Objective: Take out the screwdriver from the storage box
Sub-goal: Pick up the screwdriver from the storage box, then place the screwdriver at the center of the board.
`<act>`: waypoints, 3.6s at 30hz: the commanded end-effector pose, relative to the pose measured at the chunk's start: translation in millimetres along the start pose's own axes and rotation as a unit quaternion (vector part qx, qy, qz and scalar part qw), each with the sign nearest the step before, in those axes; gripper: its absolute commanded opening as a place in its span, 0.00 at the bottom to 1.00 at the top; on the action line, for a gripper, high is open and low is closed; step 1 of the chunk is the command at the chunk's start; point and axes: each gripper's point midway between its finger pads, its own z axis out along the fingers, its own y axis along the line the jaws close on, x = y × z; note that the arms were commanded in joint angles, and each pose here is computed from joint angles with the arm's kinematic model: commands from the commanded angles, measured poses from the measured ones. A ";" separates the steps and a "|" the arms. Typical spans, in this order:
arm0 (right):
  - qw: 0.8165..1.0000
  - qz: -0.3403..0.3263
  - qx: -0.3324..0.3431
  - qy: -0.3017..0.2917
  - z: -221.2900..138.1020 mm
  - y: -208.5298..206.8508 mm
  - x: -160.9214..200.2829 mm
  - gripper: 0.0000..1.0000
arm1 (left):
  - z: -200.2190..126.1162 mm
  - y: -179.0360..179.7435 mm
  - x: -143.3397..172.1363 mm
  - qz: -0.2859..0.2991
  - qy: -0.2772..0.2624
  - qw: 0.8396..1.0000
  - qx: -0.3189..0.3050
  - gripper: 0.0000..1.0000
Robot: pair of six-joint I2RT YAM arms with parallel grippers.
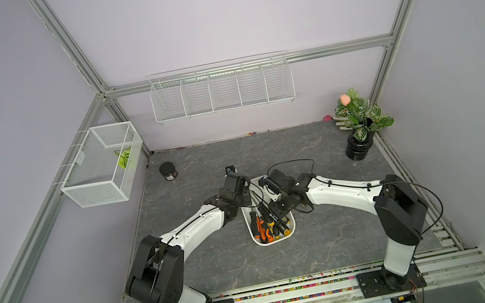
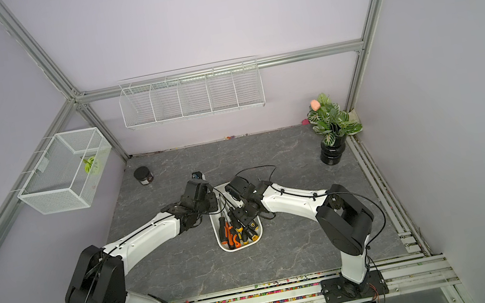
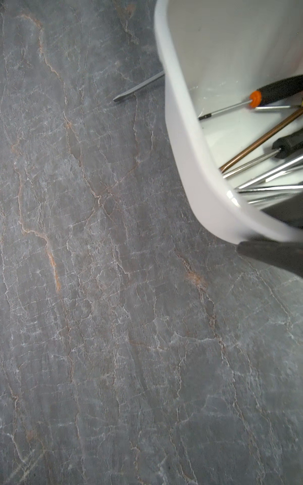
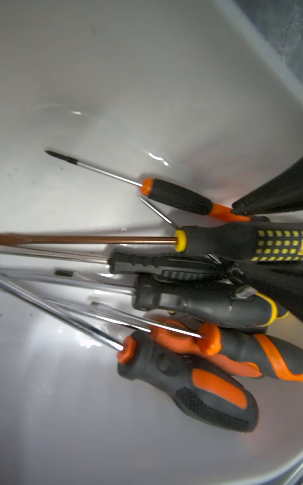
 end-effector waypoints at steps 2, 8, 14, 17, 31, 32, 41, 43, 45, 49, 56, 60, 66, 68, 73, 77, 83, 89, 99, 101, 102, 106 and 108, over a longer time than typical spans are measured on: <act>1.000 -0.005 -0.002 0.010 13.0 -4.9 -6.6 0.37 | -15.7 -9.3 -20.5 -0.017 -0.034 0.999 0.026 0.00; 0.999 -0.008 0.006 0.033 28.1 -9.3 -4.9 0.37 | -17.7 -9.1 -22.3 -0.014 -0.035 0.999 0.024 0.00; 0.998 -0.013 0.025 0.057 31.1 -20.1 4.4 0.37 | -17.0 -8.9 -23.4 -0.012 -0.036 0.999 0.023 0.00; 0.997 -0.017 0.029 0.064 28.4 -22.6 8.2 0.37 | -15.7 -8.2 -22.2 -0.011 -0.034 0.999 0.020 0.00; 0.992 -0.048 0.046 0.109 29.2 -30.2 25.1 0.34 | -10.0 -8.4 -18.4 -0.014 -0.029 0.999 0.020 0.00; 0.991 -0.049 0.046 0.112 31.9 -30.3 25.5 0.34 | -10.0 -8.8 -18.3 -0.016 -0.029 0.999 0.021 0.00; 0.990 -0.050 0.048 0.122 44.6 -31.3 23.3 0.27 | -13.2 -8.3 -18.8 -0.017 -0.032 0.999 0.022 0.00; 0.990 -0.047 0.047 0.122 43.9 -31.9 23.5 0.23 | -13.5 -7.8 -19.1 -0.019 -0.033 0.999 0.022 0.00; 0.991 -0.045 0.048 0.116 40.0 -32.3 22.6 0.15 | -13.4 -7.6 -18.4 -0.018 -0.032 0.999 0.021 0.00; 0.995 -0.039 0.041 0.085 20.5 -28.8 11.0 0.04 | -11.8 -7.5 -15.9 -0.017 -0.029 0.999 0.020 0.00; 1.000 -0.020 -0.001 0.013 -26.4 -12.8 -16.5 0.00 | -9.3 -6.7 -14.2 -0.019 -0.026 0.999 0.018 0.00; 1.000 -0.005 -0.030 0.000 -35.4 -8.2 -19.8 0.00 | -9.7 -7.3 -14.2 -0.018 -0.027 0.999 0.018 0.00; 0.998 0.026 -0.053 -0.028 -46.5 -13.6 -15.2 0.00 | -8.3 -5.3 -12.4 -0.016 -0.025 0.999 0.014 0.00; 0.997 0.037 -0.051 -0.047 -58.4 -20.6 -14.3 0.00 | -8.3 -5.1 -11.8 -0.016 -0.024 0.999 0.014 0.00; 0.995 0.074 0.007 -0.062 -77.6 -66.1 1.0 0.00 | -7.3 -7.4 -12.0 -0.016 -0.025 0.999 0.019 0.00; 0.992 0.112 0.031 -0.052 -75.8 -106.6 19.8 0.00 | -6.9 -9.2 -12.1 -0.018 -0.024 0.999 0.023 0.00; 0.987 0.147 0.054 -0.029 -55.9 -149.7 37.6 0.00 | -7.9 -10.9 -12.9 -0.018 -0.025 0.999 0.026 0.00; 0.985 0.158 0.064 -0.014 -32.7 -173.5 34.5 0.00 | -7.5 -11.1 -12.1 -0.017 -0.022 0.999 0.026 0.00; 0.984 0.173 0.043 0.003 5.1 -180.6 20.2 0.00 | -5.6 -11.7 -10.4 -0.014 -0.018 0.999 0.026 0.00; 0.983 0.178 0.038 0.006 10.4 -179.7 19.7 0.00 | -4.8 -11.8 -10.2 -0.014 -0.017 0.999 0.026 0.00; 0.983 0.181 0.036 0.007 12.3 -179.5 20.1 0.00 | -4.6 -12.0 -10.7 -0.014 -0.017 0.999 0.026 0.00; 0.982 0.189 0.025 0.012 21.3 -176.7 23.3 0.00 | -2.8 -13.2 -10.9 -0.012 -0.016 0.999 0.027 0.00; 0.981 0.193 0.019 0.013 24.4 -174.9 24.3 0.00 | -1.5 -13.5 -10.3 -0.013 -0.015 0.999 0.027 0.00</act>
